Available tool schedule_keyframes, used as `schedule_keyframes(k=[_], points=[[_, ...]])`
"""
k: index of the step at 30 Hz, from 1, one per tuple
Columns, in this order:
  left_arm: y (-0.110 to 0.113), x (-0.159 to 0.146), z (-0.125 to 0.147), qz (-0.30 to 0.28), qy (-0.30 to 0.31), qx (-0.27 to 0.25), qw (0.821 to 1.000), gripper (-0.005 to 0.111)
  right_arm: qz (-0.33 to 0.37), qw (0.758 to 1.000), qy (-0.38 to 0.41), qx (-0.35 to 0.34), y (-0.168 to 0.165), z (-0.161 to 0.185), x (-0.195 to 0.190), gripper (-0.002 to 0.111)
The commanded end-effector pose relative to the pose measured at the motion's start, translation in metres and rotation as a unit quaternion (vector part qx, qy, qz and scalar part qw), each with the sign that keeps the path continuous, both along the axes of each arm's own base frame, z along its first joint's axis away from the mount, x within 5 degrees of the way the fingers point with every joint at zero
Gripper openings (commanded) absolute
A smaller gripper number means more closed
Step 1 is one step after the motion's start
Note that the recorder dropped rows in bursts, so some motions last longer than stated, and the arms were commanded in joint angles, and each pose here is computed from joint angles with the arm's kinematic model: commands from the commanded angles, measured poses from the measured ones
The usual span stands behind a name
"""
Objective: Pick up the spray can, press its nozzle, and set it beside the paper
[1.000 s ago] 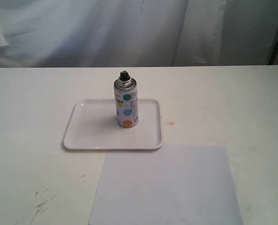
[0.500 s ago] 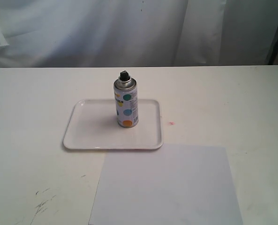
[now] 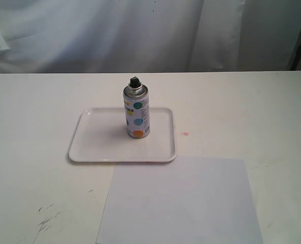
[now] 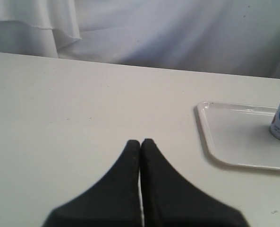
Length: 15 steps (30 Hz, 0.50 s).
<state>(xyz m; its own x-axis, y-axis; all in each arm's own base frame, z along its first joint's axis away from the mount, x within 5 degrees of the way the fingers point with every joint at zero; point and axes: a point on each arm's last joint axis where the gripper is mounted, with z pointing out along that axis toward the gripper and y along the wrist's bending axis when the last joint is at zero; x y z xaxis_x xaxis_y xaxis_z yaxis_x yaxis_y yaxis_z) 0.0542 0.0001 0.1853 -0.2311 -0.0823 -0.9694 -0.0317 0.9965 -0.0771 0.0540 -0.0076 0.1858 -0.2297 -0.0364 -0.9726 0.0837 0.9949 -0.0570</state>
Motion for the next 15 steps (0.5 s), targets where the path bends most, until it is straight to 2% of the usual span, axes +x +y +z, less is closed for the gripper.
schedule_keyframes(k=[1,4,15], points=[[-0.0002,0.0000,-0.0004,-0.003,-0.004,0.001,1.000,0.000,-0.001,1.000,0.001,-0.009,-0.0003,-0.0011,-0.0004,0.000],[-0.0002,-0.0002,-0.0010,-0.003,-0.001,0.001,1.000,0.000,0.005,1.000,0.004,-0.029,-0.0001,-0.0011,-0.0003,0.000],[-0.0002,0.0000,-0.0004,-0.003,-0.004,0.002,1.000,0.000,0.003,1.000,0.011,-0.021,-0.0002,-0.0025,-0.0007,0.000]])
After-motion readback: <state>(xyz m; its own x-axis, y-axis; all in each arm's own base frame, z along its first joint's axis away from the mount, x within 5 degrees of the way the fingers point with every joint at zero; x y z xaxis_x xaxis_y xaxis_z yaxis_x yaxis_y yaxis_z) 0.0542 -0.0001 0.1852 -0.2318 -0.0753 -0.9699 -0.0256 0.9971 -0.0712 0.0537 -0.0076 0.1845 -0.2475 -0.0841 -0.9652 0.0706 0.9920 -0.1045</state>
